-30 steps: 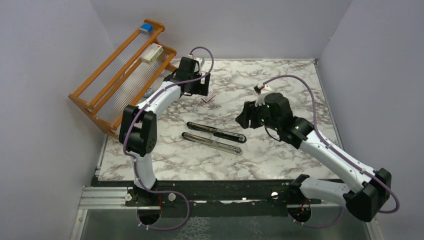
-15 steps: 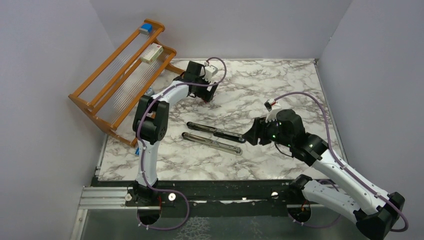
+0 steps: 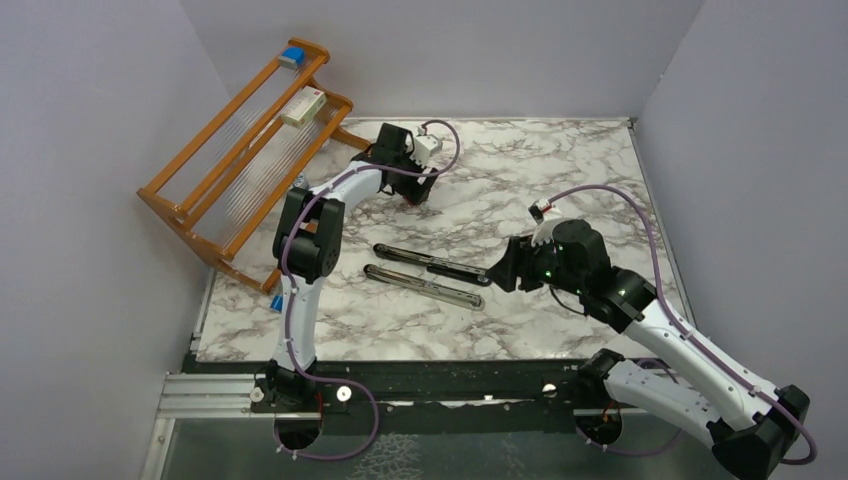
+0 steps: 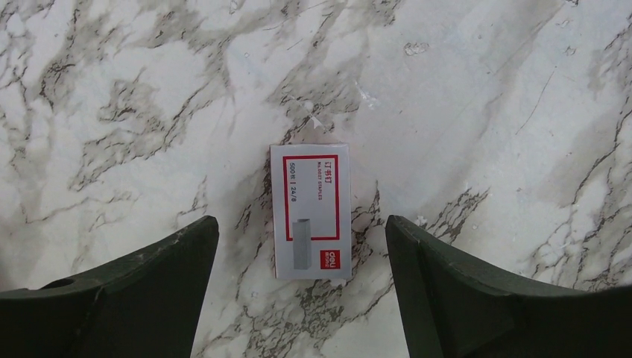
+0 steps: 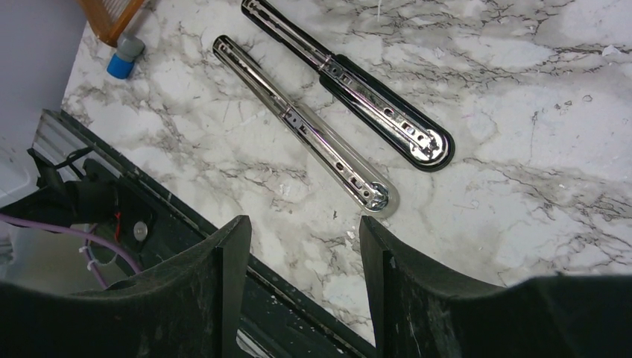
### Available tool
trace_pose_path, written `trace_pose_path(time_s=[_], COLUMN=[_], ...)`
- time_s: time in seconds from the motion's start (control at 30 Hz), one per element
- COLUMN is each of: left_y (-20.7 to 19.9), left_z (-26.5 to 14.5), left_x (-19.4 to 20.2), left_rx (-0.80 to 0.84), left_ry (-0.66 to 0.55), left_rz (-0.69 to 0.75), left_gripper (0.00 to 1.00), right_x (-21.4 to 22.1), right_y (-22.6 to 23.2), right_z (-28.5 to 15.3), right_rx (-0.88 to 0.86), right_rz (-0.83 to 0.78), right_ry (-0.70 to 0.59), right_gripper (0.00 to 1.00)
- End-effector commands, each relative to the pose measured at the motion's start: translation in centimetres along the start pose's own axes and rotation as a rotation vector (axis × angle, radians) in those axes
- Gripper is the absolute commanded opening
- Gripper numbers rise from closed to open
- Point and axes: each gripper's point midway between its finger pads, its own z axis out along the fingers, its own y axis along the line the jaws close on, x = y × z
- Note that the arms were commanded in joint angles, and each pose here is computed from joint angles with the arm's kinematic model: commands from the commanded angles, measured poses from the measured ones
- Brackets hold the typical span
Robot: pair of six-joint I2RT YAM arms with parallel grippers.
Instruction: Load the staples into the stapler
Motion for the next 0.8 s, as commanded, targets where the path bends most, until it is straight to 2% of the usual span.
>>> trace_pose_path(time_s=[0.0,0.2,0.37,0.5,0.63,0.77], left_y=[-0.9,-0.9,-1.0,-1.7,-2.5,-5.0], left_z=[1.4,2.5,2.8,2.7,2.2,0.8], left_x=[-0.4,0.9,1.4,1.7,1.8,0.9], left_rx=[0.05,0.05,0.059,0.095,0.134,0.24], left_ry=[-0.015,0.02,0.035,0.036,0.028,-0.023], left_rz=[0.042,0.049,0.05,0.058,0.081,0.149], left_gripper=[0.84,0.79,0.59,0.52,0.48,0.47], right_x=[1.1,1.1,0.9,0.2,-2.1,-6.1], right_y=[-0.4,-0.5,-0.6,-0.4,0.2,1.7], right_z=[-0.3,-0.5,-0.7,-1.0,-2.2,-5.1], right_rx=[0.003,0.009,0.017,0.021,0.029,-0.003], right_rz=[-0.012,-0.015,-0.021,-0.023,-0.002,0.001], right_ry=[0.026,0.024,0.022,0.001,-0.076,-0.24], right_gripper=[0.59,0.59,0.59,0.59,0.59,0.59])
